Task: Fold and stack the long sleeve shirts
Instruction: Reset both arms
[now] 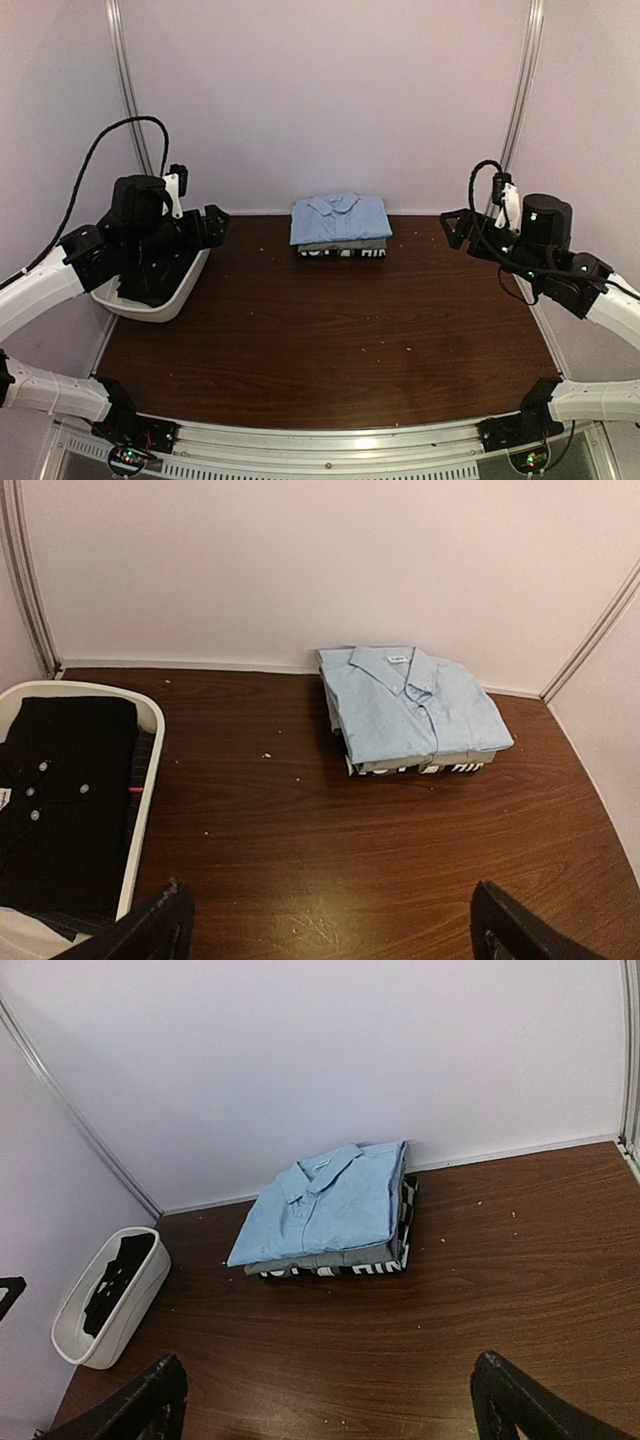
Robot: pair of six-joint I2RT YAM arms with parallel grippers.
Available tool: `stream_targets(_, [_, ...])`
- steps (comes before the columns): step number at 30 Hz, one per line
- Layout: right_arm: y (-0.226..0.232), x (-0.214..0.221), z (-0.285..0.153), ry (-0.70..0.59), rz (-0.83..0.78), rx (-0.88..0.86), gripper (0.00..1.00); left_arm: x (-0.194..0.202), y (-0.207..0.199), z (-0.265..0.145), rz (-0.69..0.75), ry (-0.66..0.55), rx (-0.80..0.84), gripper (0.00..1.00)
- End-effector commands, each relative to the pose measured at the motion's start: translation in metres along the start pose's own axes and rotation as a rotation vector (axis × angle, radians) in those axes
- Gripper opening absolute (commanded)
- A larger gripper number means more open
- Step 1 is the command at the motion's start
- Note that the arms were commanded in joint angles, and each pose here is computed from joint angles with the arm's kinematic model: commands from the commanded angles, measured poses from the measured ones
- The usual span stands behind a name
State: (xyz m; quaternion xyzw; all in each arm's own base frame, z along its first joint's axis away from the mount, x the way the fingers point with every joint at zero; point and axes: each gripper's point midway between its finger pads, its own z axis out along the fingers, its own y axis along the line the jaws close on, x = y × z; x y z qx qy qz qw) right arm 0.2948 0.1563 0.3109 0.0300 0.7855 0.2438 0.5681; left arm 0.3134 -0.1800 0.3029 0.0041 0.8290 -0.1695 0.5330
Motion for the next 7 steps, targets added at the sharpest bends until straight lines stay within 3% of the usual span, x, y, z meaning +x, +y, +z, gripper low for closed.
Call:
stream_targets(1, [0.0018,-0.0136,-0.0101,-0.043,0.014,-0.001,1.00,0.0031,-0.0009,0.0027,0.030,0.003,0.016,0.98])
stream_targets(7, [0.0019,-0.0142,-0.0103,-0.051,0.018,-0.004,1.00,0.0064,-0.0090,0.0043,0.059,0.019,0.060,0.98])
